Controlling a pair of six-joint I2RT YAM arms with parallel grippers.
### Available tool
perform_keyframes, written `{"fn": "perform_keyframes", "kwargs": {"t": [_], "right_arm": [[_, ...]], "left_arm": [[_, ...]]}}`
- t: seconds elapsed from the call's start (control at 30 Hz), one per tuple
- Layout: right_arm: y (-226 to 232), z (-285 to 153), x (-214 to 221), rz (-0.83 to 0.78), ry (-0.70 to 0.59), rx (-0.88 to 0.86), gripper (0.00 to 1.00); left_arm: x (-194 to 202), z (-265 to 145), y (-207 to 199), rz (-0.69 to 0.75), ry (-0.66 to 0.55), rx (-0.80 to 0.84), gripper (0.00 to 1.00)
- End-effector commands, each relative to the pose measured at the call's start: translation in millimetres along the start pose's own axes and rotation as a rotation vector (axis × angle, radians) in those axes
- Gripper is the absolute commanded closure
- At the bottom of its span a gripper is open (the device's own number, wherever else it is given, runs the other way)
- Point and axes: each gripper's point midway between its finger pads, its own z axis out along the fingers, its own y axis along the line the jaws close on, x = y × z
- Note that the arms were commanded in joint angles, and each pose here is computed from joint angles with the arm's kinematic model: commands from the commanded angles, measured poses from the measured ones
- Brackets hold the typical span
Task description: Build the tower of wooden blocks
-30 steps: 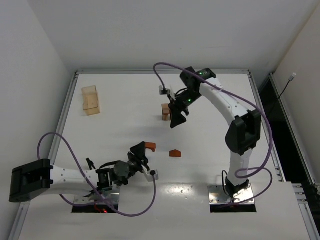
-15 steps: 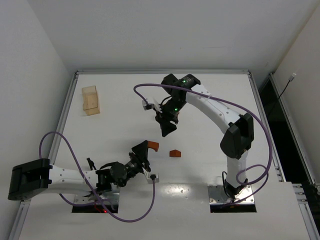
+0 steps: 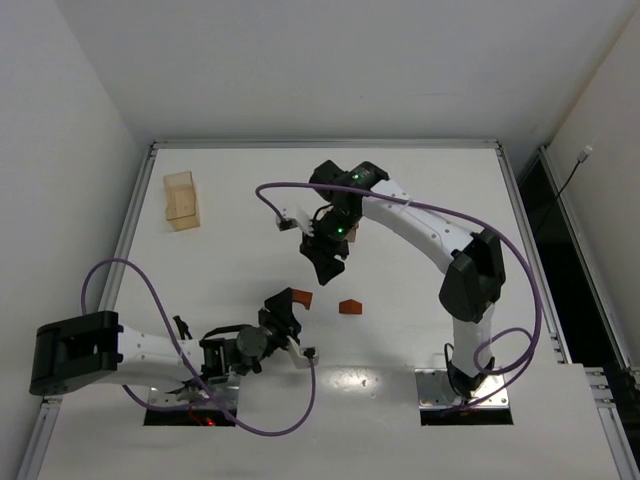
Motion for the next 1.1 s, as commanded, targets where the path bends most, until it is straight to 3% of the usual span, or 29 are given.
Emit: {"fn": "perform_keyframes", "kwargs": {"t": [0.0, 0.1, 0.17, 1.07], "right_arm": [[5.8, -8.8, -17.4, 0.002, -0.066, 0.051, 0.51], [9.9, -3.0, -13.8, 0.013, -0.043, 0.059, 0.41], [9.0, -0.7, -17.9, 0.008, -0.048, 0.072, 0.39], [-14.9, 25.5, -21.1, 0.071, -0.004, 0.062, 0.38]], "left_arm": [[-1.6, 5.5, 23.5, -0.085, 0.022, -0.070, 1.00], [-0.4, 7.3, 25.0, -0.096, 0.030, -0.071, 1.00], [-0.6, 10.1, 29.9, -0.112, 0.037, -0.080, 1.00], [-5.0, 18.8, 55.7, -0.146, 0.048, -0.142, 1.00]]}}
